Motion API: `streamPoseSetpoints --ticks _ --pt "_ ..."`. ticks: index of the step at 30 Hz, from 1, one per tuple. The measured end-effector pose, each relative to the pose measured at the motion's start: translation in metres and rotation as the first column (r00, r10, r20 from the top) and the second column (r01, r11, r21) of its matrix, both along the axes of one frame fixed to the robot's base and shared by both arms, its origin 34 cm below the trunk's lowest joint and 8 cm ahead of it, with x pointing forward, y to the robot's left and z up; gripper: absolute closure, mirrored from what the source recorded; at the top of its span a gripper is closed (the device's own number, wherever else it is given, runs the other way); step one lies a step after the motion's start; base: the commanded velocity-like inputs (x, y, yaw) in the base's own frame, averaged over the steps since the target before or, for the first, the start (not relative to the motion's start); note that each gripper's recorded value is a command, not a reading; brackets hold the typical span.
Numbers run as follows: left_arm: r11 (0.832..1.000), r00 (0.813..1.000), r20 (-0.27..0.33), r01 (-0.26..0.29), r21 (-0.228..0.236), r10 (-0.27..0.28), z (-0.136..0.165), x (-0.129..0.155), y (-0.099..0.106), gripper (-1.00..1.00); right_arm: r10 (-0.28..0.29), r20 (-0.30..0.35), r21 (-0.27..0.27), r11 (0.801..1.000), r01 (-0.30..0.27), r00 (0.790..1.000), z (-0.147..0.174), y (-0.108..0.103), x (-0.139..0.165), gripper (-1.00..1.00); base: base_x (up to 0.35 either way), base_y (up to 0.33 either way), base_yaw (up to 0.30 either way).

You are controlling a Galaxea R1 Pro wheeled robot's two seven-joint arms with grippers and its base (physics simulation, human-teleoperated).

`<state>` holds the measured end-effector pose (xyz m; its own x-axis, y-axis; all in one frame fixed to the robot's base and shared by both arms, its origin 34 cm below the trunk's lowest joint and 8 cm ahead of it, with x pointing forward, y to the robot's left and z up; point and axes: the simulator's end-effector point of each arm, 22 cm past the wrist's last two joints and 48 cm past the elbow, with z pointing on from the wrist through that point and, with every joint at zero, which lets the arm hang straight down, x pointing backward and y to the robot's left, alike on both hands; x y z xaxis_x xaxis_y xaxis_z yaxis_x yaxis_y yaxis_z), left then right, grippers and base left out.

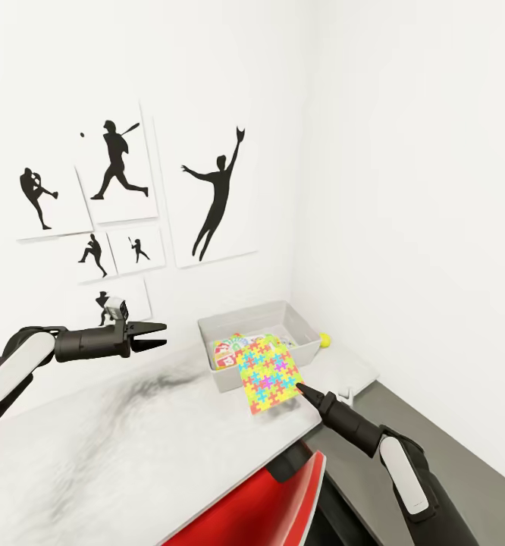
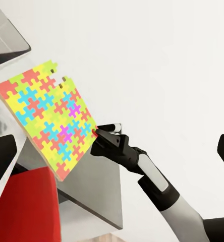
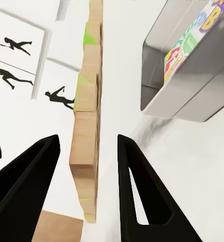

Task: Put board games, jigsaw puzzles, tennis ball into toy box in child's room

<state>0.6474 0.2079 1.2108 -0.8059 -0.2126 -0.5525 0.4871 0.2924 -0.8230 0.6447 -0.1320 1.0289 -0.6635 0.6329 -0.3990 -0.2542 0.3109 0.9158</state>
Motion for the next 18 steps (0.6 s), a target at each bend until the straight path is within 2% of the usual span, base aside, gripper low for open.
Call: streamPoseSetpoints --ticks 18 --pt "1.0 1.0 -0.003 0.001 -0.003 -0.001 -0.0006 -0.0001 -0.0005 -1.0 0.0 -0.001 0.0 1.0 0.0 1.0 -0.0004 0.0 0.0001 1.0 0.051 -0.019 0.0"
